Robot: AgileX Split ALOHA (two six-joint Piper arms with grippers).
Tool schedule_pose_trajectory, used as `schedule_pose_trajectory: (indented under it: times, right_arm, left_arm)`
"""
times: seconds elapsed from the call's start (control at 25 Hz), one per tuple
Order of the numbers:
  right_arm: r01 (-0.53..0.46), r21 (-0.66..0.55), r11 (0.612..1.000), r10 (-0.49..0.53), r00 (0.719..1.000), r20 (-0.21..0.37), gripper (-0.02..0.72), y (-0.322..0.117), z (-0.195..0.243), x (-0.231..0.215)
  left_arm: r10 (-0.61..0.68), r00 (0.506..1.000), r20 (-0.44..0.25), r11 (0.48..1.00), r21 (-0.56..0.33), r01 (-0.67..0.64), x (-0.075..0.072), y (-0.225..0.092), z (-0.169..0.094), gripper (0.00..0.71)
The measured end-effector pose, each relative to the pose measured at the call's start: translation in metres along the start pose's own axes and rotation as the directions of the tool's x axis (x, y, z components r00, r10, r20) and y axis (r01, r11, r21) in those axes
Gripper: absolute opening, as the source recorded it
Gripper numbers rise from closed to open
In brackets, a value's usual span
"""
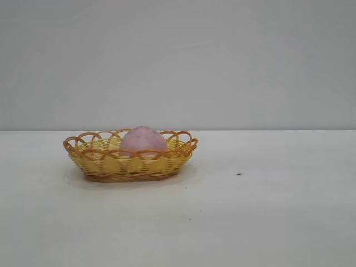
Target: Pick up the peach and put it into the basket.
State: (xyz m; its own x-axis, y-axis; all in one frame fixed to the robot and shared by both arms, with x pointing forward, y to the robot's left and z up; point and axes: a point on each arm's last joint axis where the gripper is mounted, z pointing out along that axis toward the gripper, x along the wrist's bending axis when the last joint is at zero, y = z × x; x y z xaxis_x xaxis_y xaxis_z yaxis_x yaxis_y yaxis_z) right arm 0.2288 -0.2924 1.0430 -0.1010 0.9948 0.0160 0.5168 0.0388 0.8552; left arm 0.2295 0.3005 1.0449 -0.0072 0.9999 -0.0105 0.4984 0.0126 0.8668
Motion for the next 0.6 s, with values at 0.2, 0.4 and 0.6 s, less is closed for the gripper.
schedule_pose_trajectory:
  times: [0.2, 0.4, 0.6]
  right_arm:
    - [-0.007, 0.0, 1.0, 0.007, 1.0, 0.012, 0.329, 0.0001, 0.0001, 0.0001]
    - [-0.007, 0.0, 1.0, 0.007, 1.0, 0.012, 0.329, 0.0001, 0.0001, 0.0001]
    - [-0.005, 0.0, 1.0, 0.005, 1.0, 0.012, 0.329, 0.0001, 0.0001, 0.0001]
  left_arm:
    - [0.0, 1.0, 0.0, 1.0, 0.0, 0.0, 0.0, 0.0, 0.0, 0.336]
    - [0.002, 1.0, 0.0, 1.0, 0.0, -0.002, 0.0, 0.0, 0.0, 0.336]
    - [0.002, 1.0, 0.0, 1.0, 0.0, -0.002, 0.0, 0.0, 0.0, 0.336]
